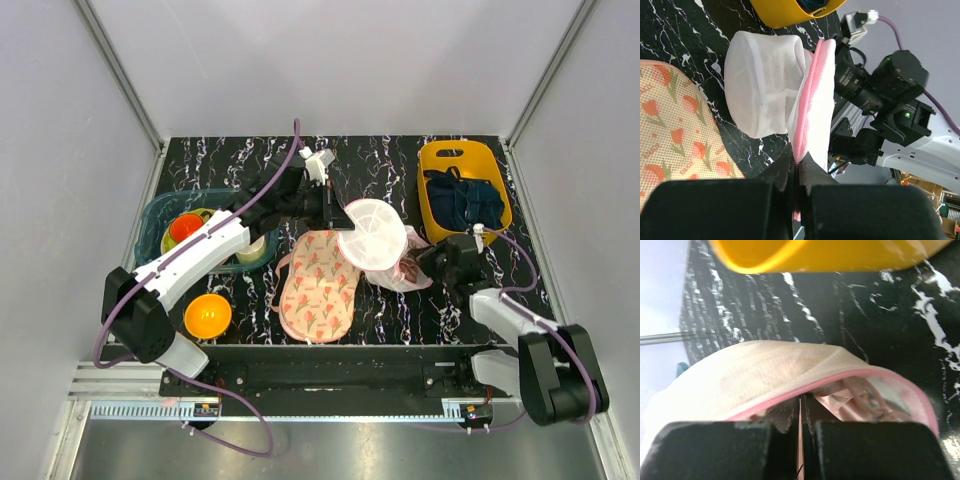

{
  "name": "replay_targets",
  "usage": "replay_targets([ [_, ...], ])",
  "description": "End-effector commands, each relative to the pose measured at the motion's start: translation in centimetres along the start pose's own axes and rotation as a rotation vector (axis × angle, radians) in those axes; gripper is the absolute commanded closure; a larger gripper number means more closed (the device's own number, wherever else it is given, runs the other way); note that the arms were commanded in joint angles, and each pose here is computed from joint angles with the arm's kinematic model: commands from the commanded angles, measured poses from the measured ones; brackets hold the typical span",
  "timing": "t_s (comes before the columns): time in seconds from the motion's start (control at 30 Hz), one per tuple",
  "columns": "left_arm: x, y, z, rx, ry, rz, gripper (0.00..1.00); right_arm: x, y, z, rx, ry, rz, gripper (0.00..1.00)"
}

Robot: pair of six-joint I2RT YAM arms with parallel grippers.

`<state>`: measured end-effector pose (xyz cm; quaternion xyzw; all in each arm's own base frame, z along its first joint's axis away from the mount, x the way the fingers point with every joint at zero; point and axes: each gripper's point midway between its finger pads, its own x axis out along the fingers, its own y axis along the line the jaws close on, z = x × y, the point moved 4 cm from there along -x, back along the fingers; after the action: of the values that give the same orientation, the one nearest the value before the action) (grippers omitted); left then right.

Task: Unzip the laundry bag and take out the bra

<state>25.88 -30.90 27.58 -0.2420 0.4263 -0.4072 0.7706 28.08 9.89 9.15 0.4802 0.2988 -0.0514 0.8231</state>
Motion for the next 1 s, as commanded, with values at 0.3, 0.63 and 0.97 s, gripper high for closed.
replay_targets([
  [0.3, -0.2, 0.0, 1.4, -0.006, -0.059, 0.016, 1.0, -12.5, 9.6, 4.6, -0.274, -0.142, 0.25, 1.0],
  [0.63, -0.4, 0.1, 2.1, -0.064, -0.111, 0.036, 1.0, -17.9, 13.0, 4.1, -0.333, -0.07, 0.377, 1.0],
  [0.97, -0.3, -0.4, 2.7, -0.079, -0.134, 0.023, 1.0, -15.9, 10.7, 0.8, -0.339, 0.129, 0.384, 1.0],
])
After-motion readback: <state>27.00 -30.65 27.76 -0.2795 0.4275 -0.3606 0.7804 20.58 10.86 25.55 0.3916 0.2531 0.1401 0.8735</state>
